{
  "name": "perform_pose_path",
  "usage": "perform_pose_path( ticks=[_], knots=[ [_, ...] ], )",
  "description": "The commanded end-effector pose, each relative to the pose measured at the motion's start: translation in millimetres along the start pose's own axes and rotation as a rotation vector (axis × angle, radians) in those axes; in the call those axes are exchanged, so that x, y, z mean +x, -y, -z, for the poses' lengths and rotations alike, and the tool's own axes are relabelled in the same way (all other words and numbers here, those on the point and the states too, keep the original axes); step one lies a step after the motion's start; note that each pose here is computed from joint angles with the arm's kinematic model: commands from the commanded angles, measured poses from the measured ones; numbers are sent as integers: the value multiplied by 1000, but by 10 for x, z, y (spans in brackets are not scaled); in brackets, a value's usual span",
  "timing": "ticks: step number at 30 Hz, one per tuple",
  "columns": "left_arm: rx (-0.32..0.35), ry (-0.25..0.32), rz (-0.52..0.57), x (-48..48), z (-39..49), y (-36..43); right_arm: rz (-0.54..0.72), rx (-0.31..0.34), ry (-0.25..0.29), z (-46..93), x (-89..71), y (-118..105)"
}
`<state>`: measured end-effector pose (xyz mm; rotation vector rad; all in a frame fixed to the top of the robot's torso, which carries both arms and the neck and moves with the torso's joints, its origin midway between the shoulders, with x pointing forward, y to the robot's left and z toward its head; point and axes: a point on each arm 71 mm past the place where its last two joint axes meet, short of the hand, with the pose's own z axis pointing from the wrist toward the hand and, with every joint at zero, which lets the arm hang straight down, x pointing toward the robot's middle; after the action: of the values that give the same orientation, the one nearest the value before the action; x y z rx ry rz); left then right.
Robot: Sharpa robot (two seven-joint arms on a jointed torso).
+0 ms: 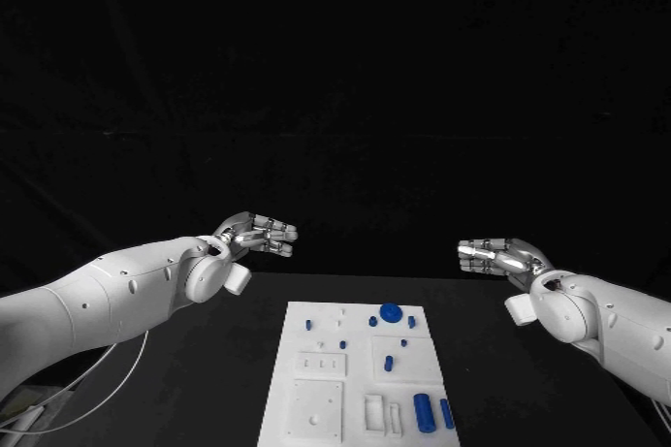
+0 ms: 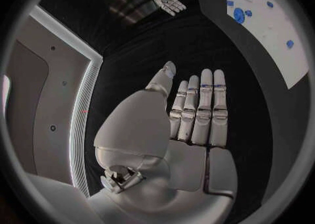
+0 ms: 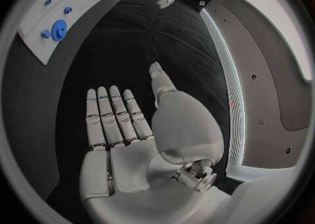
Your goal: Assemble the parts on the task board
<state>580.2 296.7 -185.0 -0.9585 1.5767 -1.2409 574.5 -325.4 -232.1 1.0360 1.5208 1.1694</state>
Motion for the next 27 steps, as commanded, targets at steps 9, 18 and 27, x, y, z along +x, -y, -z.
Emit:
perform_pose_path(
  ticks=[9,18,27],
  knots=[
    [19,-8,2,0,-2,24,-3,-9,0,1,-2,-3],
    [19,-8,2,-25,1,22,-4,-10,-2,-2,8,-4],
    [24,-18,9,-45,4,32,-3,-9,2,1,-1,-3]
  ],
)
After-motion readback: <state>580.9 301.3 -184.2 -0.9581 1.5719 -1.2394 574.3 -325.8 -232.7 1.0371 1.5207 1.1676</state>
